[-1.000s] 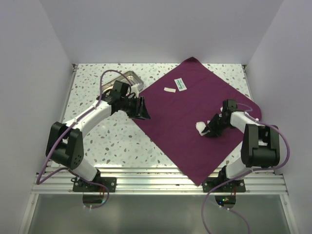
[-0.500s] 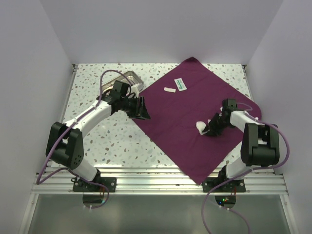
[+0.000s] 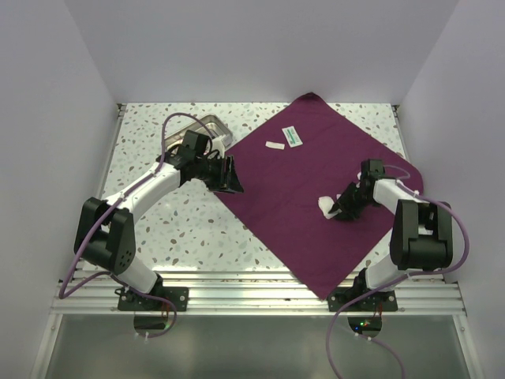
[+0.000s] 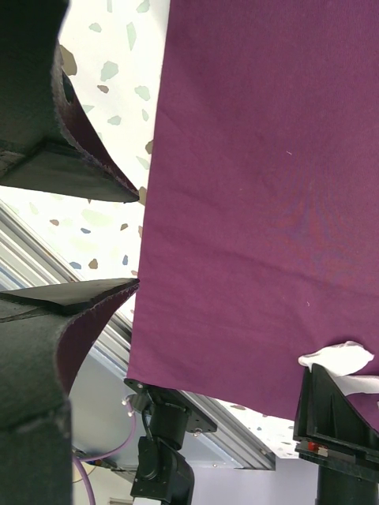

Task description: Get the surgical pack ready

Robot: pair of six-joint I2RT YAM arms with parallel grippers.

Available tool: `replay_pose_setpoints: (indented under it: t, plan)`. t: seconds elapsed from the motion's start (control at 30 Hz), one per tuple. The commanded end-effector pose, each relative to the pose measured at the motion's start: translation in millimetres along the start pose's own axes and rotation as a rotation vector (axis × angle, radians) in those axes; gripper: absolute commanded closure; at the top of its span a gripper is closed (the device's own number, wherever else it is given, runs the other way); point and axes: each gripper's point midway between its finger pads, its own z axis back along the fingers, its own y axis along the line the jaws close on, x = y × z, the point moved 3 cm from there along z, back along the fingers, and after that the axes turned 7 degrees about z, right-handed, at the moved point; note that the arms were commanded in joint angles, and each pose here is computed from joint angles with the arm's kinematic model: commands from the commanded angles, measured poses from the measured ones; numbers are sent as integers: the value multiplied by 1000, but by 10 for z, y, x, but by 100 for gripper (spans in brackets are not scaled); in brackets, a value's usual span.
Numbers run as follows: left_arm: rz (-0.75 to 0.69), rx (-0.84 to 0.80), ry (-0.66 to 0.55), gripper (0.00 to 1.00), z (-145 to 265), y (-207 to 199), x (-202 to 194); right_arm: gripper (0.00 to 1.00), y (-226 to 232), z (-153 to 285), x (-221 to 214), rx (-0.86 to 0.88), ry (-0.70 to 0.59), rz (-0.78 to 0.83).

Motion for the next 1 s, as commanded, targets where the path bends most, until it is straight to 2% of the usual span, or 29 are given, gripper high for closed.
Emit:
replay_pose_setpoints:
  t: [0.0,0.53,0.67,0.77,0.8,0.97]
  plan:
    - [-50,-46,-34,53,21,-110,123,65,29,88,206,-5,-92,38]
    - [-48,-51,-35,53,21,-115,116,65,-6,-35,228,-29,-57,45]
    - [-48,-51,-35,53,19,-116,120,68,-5,-29,223,-26,-58,53]
    - [-46,-51,-35,53,15,-117,126,77,7,-3,229,-23,-60,59]
    - [-46,-53,-35,53,15,-121,128,85,21,15,244,-20,-65,60]
    - [-43,-48,-34,53,11,-109,125,98,99,203,242,9,-88,67]
